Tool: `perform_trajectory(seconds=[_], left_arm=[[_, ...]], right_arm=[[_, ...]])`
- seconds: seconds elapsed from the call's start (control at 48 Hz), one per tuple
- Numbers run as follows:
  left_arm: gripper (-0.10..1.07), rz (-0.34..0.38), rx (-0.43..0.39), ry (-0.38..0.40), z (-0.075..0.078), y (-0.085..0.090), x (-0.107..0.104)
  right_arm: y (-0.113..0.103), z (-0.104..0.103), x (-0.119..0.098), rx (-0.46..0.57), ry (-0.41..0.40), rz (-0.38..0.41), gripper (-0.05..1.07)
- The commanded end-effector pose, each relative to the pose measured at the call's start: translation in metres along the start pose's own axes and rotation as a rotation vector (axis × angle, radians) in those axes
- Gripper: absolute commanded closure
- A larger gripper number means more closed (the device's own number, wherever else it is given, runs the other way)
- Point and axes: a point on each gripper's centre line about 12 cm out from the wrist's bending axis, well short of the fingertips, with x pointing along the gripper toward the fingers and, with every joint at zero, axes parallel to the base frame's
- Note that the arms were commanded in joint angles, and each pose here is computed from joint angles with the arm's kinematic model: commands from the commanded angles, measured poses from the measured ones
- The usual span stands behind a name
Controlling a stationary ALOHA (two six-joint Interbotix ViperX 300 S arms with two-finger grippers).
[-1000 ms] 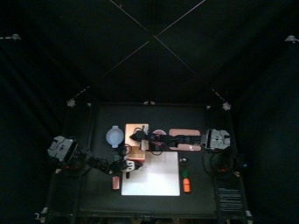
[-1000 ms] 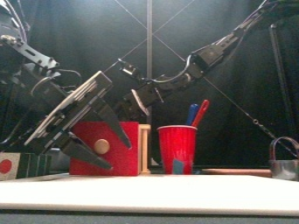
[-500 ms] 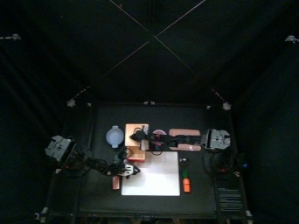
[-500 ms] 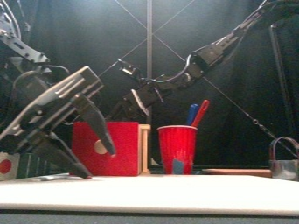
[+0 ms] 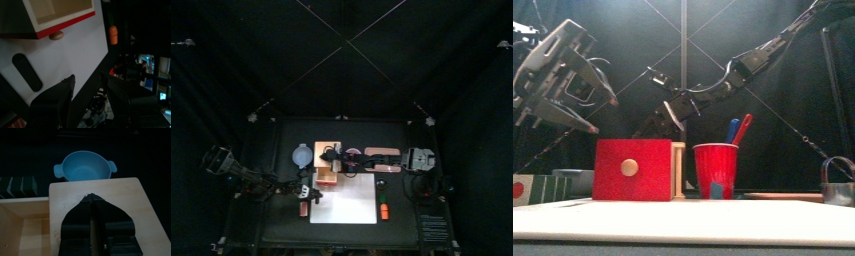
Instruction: Grab sushi roll
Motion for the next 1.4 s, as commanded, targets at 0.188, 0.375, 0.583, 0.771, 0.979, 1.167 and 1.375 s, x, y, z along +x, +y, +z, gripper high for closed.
perform_trajectory(seconds=[0.188, 0.375, 0.583, 0.771, 0.979, 1.167, 1.375], left_arm=[[0.17, -0.1, 0.363, -0.073, 0.025, -0.01, -0.017], [0.17, 0.044, 0.27, -0.017, 0.038, 0.016, -0.018], [0.18, 0.162, 0.208, 0.113, 0.037, 0.031, -0.019], [0.18, 0.206, 0.261, 0.174, 0.052, 0.022, -0.022], [0.18, 0.364, 0.338, 0.279, 0.077, 0.012, -0.034], [0.18, 0.459, 0.247, 0.222, 0.086, 0.01, -0.042], [0.18, 0.602, 0.111, 0.17, 0.068, 0.03, -0.048]], right_arm=[[0.011, 0.038, -0.025, -0.016, -0.069, 0.015, 1.0], [0.027, 0.071, -0.051, -0.033, -0.149, 0.041, 1.0], [0.041, 0.097, -0.089, -0.05, -0.226, 0.067, 1.0], [0.049, 0.089, -0.108, -0.055, -0.219, 0.085, 1.0], [0.061, 0.074, -0.116, -0.064, -0.19, 0.113, 1.0], [0.072, 0.072, -0.131, -0.075, -0.199, 0.14, 1.0], [0.076, 0.059, -0.15, -0.078, -0.189, 0.155, 1.0]])
